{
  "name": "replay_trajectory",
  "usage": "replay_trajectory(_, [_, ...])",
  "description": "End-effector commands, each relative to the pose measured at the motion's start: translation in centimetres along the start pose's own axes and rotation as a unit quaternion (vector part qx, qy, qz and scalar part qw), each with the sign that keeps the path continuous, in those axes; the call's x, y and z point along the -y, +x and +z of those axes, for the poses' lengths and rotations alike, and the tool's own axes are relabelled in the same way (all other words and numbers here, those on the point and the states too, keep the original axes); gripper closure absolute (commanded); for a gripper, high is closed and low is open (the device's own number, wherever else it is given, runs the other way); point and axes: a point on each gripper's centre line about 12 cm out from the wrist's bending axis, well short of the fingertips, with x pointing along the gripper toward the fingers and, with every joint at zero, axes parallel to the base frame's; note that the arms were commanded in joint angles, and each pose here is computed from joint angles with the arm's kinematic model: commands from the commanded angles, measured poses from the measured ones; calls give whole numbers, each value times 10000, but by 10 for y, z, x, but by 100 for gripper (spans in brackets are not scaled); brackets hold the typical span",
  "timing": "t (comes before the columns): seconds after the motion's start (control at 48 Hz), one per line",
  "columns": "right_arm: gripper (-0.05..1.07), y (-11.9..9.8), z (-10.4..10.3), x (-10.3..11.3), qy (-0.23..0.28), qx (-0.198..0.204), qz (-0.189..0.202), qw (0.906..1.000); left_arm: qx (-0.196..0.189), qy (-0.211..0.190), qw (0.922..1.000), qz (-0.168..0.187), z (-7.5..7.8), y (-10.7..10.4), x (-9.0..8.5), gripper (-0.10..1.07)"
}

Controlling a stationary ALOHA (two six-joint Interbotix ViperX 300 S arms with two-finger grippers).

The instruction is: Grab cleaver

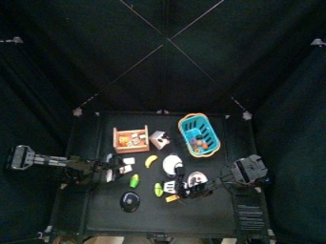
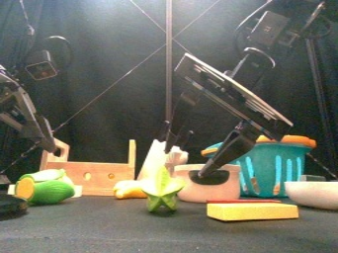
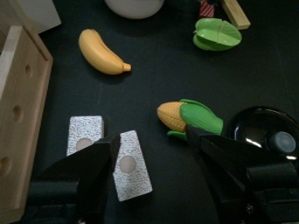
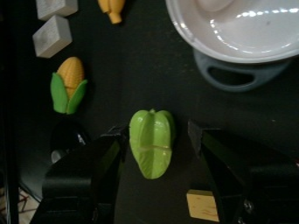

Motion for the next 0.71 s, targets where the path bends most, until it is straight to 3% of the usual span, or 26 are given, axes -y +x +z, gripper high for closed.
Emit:
replay_trajectory(0.0, [13,-21,5,-36,-222,-306,780,9962,86,-11,10000,-19,6,0,1,3])
replay_trajectory(0.104, [13,-39,8,-59,-696,-448,1370,9871,78,-4,10000,-18,5,0,0,3])
replay_trajectory(0.271, [13,-72,36,-85,-1318,62,1940,9721,79,4,10000,-15,6,0,0,3])
replay_trajectory(0.417, [13,-91,61,-93,-1859,604,2117,9576,86,-3,10000,-19,6,0,1,3])
replay_trajectory(0.583, [13,-91,70,-86,-2489,863,2060,9424,86,-11,10000,-19,6,0,1,3])
replay_trajectory(0.688, [13,-88,87,-85,-2497,1040,1964,9425,86,-11,10000,-19,6,0,1,3])
